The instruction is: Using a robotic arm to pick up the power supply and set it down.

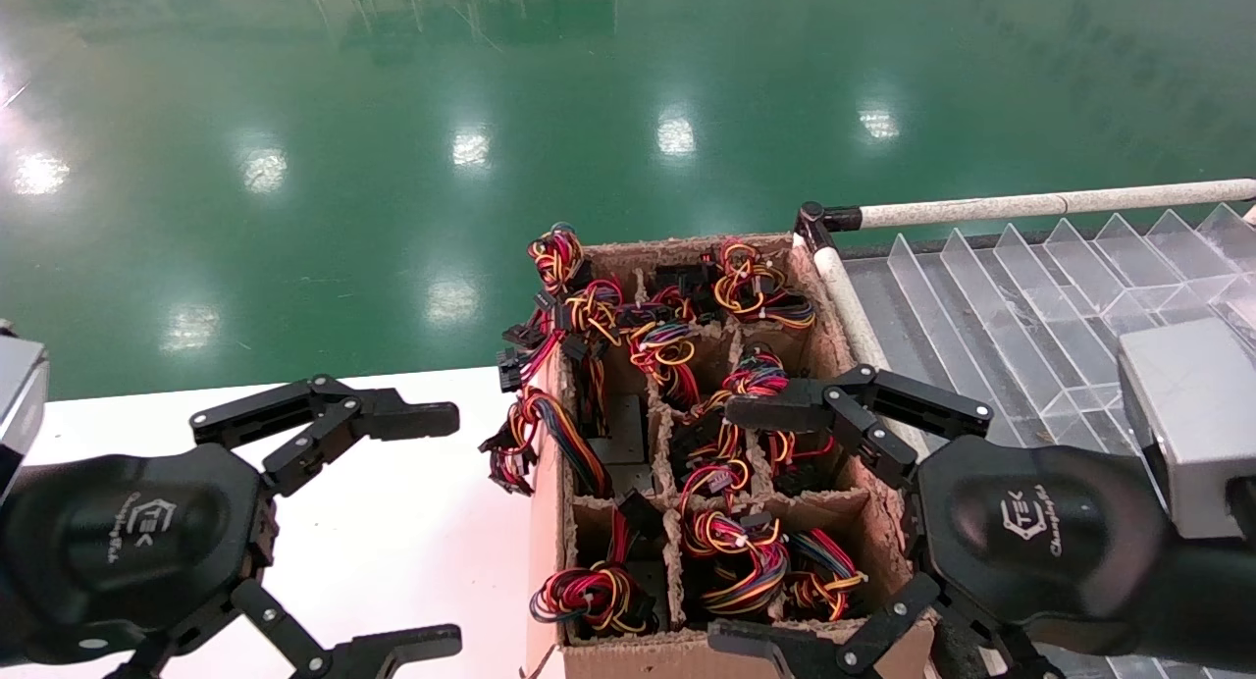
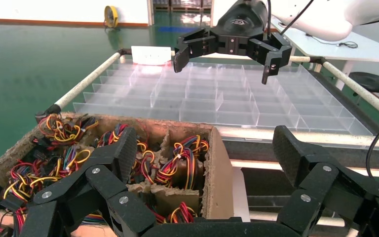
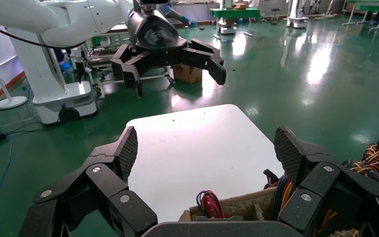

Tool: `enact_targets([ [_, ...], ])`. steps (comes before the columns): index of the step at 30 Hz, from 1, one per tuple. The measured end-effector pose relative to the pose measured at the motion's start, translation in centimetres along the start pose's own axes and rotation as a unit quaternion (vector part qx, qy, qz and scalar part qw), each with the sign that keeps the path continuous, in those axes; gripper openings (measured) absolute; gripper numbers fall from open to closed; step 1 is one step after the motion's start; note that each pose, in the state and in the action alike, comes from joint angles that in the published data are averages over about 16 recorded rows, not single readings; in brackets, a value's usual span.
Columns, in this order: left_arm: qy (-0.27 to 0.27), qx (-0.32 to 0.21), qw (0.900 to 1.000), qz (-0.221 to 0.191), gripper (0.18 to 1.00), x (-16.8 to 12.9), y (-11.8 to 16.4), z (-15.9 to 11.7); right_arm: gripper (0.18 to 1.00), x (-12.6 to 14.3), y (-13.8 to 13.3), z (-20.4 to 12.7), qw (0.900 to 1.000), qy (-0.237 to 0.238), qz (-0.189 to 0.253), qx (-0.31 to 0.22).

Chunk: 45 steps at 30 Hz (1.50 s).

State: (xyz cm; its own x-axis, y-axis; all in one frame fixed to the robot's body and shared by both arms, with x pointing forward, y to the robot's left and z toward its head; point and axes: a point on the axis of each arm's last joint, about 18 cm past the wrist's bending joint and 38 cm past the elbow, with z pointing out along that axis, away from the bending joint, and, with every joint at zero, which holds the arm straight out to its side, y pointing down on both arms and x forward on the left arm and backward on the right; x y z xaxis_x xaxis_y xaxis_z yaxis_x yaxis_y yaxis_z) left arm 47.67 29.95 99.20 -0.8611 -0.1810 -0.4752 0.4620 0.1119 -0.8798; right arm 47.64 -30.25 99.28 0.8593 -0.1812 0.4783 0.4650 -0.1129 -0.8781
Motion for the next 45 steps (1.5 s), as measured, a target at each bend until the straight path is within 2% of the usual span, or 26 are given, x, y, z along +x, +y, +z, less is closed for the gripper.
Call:
enact_targets([
  [36,0.000,0.000,1.0000,0.000,0.999,0.00,0.00,0.00,1.000,0.00,0.00,0.00,1.000,0.000,0.000,0.000],
  [45,0.000,0.000,1.0000,0.000,0.961,0.01,0.00,0.00,1.000,0.00,0.00,0.00,1.000,0.000,0.000,0.000],
])
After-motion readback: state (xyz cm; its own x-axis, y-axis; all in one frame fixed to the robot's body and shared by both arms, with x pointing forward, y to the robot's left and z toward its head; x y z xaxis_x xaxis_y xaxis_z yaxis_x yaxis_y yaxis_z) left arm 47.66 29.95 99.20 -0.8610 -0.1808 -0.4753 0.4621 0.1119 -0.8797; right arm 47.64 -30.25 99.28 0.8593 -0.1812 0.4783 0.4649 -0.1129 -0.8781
